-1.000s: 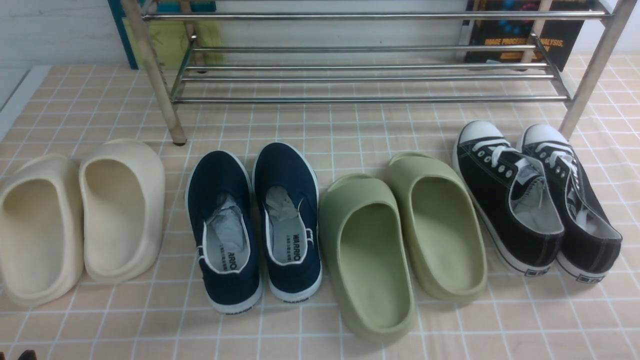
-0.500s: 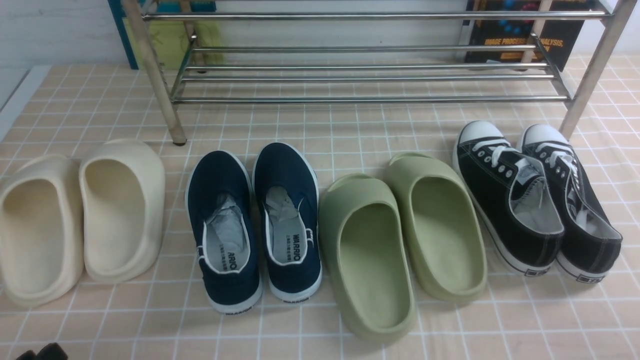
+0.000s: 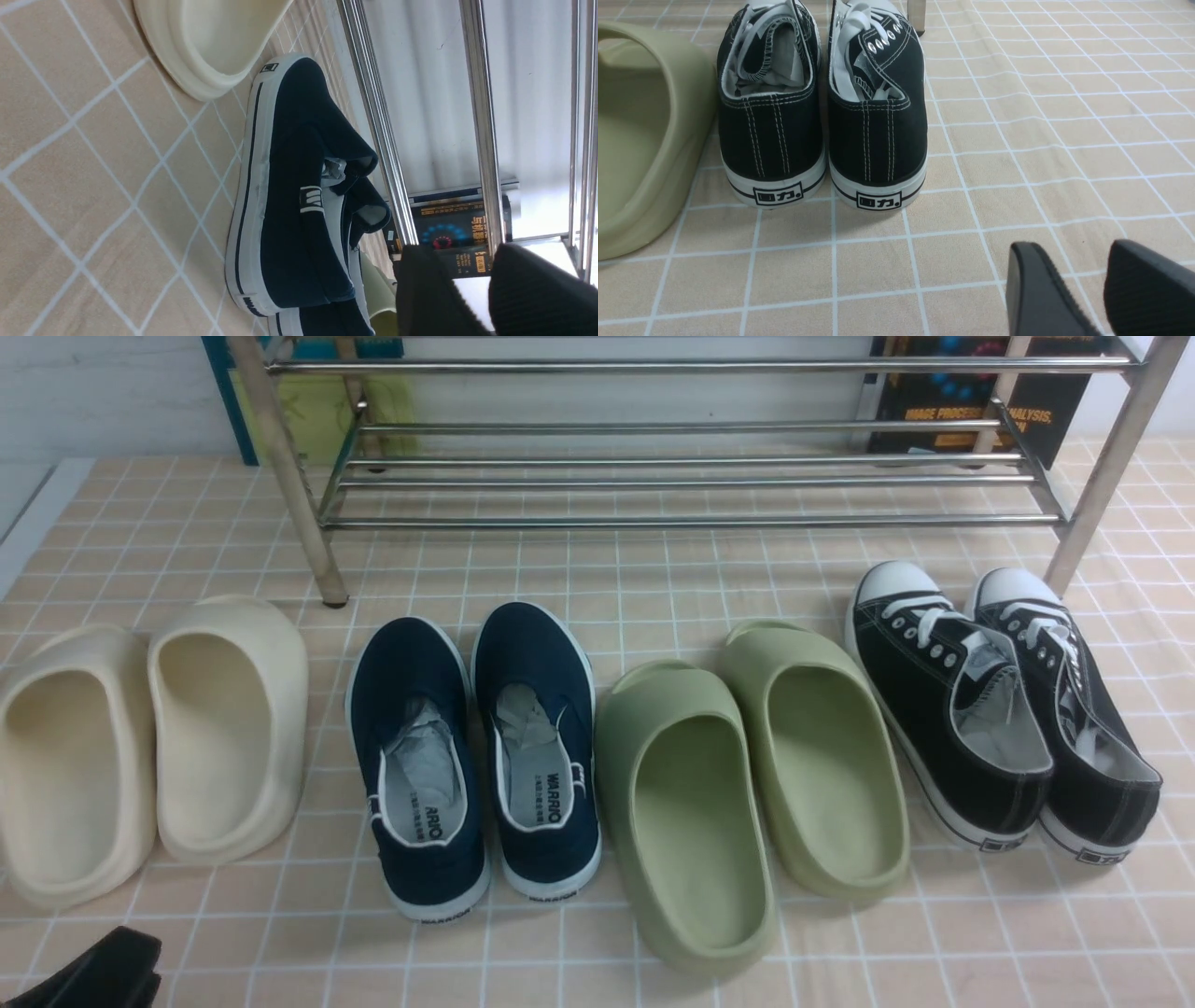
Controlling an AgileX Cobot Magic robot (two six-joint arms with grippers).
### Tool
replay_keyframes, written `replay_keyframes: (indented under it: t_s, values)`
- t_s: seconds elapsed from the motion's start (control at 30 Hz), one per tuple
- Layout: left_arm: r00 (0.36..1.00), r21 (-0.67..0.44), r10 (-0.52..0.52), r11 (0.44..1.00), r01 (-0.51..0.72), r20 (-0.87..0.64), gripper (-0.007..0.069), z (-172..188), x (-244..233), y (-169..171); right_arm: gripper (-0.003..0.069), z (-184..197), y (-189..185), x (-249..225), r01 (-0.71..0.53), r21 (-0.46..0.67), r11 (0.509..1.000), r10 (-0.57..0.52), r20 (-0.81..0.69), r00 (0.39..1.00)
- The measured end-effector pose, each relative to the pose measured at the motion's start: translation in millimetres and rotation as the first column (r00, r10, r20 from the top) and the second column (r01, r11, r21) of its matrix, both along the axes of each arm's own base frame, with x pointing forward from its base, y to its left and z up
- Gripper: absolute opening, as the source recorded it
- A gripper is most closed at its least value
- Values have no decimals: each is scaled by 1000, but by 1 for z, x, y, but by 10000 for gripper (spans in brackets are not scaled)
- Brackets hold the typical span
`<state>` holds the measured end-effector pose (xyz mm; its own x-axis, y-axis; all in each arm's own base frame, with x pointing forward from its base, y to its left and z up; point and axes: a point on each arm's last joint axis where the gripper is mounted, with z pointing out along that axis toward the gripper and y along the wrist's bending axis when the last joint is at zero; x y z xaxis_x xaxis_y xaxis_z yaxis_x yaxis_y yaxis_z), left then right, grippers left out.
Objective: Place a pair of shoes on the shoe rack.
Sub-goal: Use the left arm to grab the shoe closest to it
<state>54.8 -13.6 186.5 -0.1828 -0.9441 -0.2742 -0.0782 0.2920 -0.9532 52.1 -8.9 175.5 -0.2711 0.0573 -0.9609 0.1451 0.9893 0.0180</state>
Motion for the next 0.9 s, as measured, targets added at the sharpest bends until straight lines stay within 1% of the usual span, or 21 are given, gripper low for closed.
replay_keyframes:
  t_s: [0.07, 0.13, 0.17, 0.2, 0.23, 0.27, 0.3, 0.33, 0.4, 0.43, 0.47, 0.5, 0.53, 0.57, 0.63, 0.7, 0.73, 0.77, 0.8, 0.9]
  values:
    - [1000, -16, -4, 1000, 4, 0, 239, 1, 0, -1, 240, 0, 0, 0, 0, 0, 1000, 0, 0, 1000]
    - [1000, 5, -15, 1000, 15, 3, 239, 3, -1, -1, 240, 0, 0, 0, 0, 0, 1000, 0, 0, 1000]
    - [998, 92, -49, 995, 46, 35, 239, 17, -3, -3, 240, 0, 0, 0, 0, 0, 1000, 0, 0, 1000]
    - [996, 149, -67, 987, 57, 63, 239, 27, -5, -4, 240, 0, 0, 0, 0, 0, 1000, 0, 0, 1000]
    - [994, 182, -75, 981, 60, 80, 239, 32, -6, -4, 240, 0, 0, 0, 0, 0, 1000, 0, 0, 1000]
    - [984, 310, -107, 949, 59, 141, 230, 54, -12, -5, 240, 0, 0, 0, 0, 0, 1000, 0, 0, 1000]
    - [977, 411, -133, 910, 52, 170, 214, 69, -16, -6, 240, 0, 0, 0, 0, 0, 1000, 0, 0, 1000]
    - [970, 524, -161, 851, 43, 181, 188, 90, -20, -6, 240, 0, 0, 0, 0, 0, 1000, 0, 0, 1000]
    - [976, 643, -182, 763, 64, 118, 136, 108, -19, -6, 240, 0, 0, 0, 0, 0, 1000, 0, 0, 1000]
    - [977, 657, -183, 751, 70, 106, 122, 110, -18, -5, 240, 0, 0, 0, 0, 0, 1000, 0, 0, 1000]
    - [984, 759, -172, 637, 139, -36, 60, 126, -9, -1, 240, 0, 0, 0, 0, 0, 1000, 0, 0, 1000]
    - [981, 799, -148, 572, 188, -126, 32, 133, -2, 2, 240, 0, 0, 0, 0, 0, 1000, 0, 0, 1000]
    - [976, 817, -128, 534, 218, -177, 22, 137, 3, 5, 240, 0, 0, 0, 0, 0, 1000, 0, 0, 1000]
    - [957, 838, -83, 467, 282, -276, 8, 145, 14, 10, 240, 0, 0, 0, 0, 0, 1000, 0, 0, 1000]
    - [904, 834, -5, 385, 396, -427, 2, 153, 33, 18, 240, 0, 0, 0, 0, 0, 1000, 0, 0, 1000]
    - [833, 793, 52, 345, 503, -551, 2, 156, 52, 24, 240, 0, 0, 0, 0, 0, 1000, 0, 0, 1000]
    - [822, 786, 61, 338, 517, -567, 2, 156, 56, 25, 240, 0, 0, 0, 0, 0, 1000, 0, 0, 1000]
    - [791, 762, 73, 333, 555, -608, 2, 156, 65, 26, 240, 0, 0, 0, 0, 0, 1000, 0, 0, 1000]
    - [745, 723, 77, 325, 610, -663, 6, 154, 80, 25, 240, 0, 0, 0, 0, 0, 1000, 0, 0, 1000]
    - [687, 667, 36, 280, 690, -726, 36, 149, 110, 12, 240, 0, 0, 0, 0, 0, 1000, 0, 0, 1000]
